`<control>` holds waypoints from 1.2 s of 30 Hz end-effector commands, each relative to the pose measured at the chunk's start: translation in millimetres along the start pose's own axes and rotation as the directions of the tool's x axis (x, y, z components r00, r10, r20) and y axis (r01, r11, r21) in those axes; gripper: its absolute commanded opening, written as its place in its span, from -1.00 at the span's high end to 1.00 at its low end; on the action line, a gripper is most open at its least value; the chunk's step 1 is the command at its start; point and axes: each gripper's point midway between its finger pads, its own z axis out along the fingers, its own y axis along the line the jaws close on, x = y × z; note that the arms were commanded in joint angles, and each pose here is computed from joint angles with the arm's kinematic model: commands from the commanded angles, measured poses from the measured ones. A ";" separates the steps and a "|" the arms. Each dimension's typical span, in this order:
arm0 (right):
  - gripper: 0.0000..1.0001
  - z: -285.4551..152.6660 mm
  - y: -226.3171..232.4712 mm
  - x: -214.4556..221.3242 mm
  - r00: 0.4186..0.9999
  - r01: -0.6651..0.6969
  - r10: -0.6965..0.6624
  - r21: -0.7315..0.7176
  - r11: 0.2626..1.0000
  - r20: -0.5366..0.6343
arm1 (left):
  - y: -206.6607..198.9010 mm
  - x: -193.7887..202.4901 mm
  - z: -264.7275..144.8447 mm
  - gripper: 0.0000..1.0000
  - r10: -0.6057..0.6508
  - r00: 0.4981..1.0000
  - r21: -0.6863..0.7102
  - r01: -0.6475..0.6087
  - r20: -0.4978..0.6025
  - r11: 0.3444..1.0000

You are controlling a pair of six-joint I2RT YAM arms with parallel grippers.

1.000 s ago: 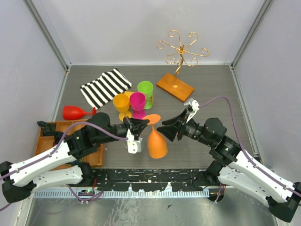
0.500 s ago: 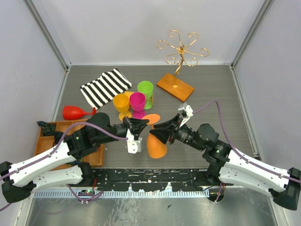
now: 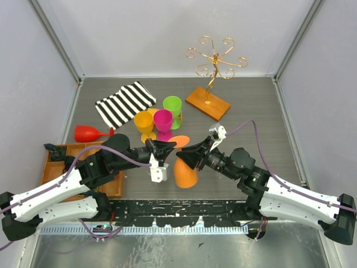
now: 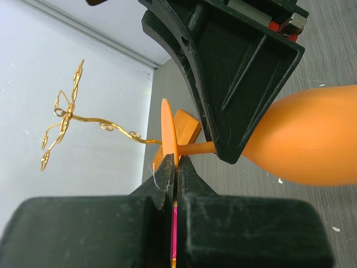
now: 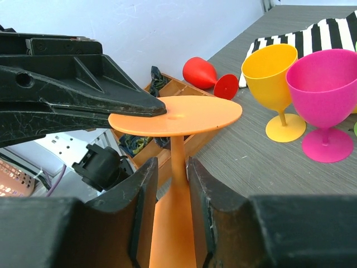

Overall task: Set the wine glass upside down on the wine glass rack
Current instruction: Adjust the wine glass.

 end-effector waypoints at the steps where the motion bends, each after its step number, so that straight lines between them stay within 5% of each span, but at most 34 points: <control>1: 0.32 4.6 8.5 -11.7 0.999 0.001 0.001 -0.028 1.000 0.048 | 1.9 -3.1 -1.5 1.00 0.012 1.000 -0.015 -0.012 0.017 1.000; 6: 0.34 8.8 8.8 -7.2 0.999 0.000 0.001 -0.034 0.999 0.034 | 0.9 -1.8 -1.0 1.00 0.011 1.000 -0.013 -0.011 0.014 1.000; 19: 0.99 6.9 4.3 -9.4 0.999 -0.009 0.010 -0.011 1.000 0.051 | -0.1 -0.8 0.1 1.00 0.010 1.000 -0.008 -0.010 0.011 1.000; 22: 0.99 6.8 1.8 -11.1 0.998 -0.020 0.020 0.008 1.000 0.056 | -0.3 -0.9 0.1 1.00 0.007 1.000 -0.008 -0.007 0.012 1.000; 28: 0.99 5.9 1.1 -14.9 0.998 -0.025 0.024 0.021 0.999 0.060 | -0.5 -2.5 -0.1 0.53 -0.001 1.000 -0.012 0.001 0.020 1.000; 36: 0.99 3.5 -1.8 -20.7 0.997 -0.023 0.020 0.049 0.999 0.069 | 1.1 -4.5 -1.0 0.20 -0.011 0.999 -0.026 0.011 0.034 1.000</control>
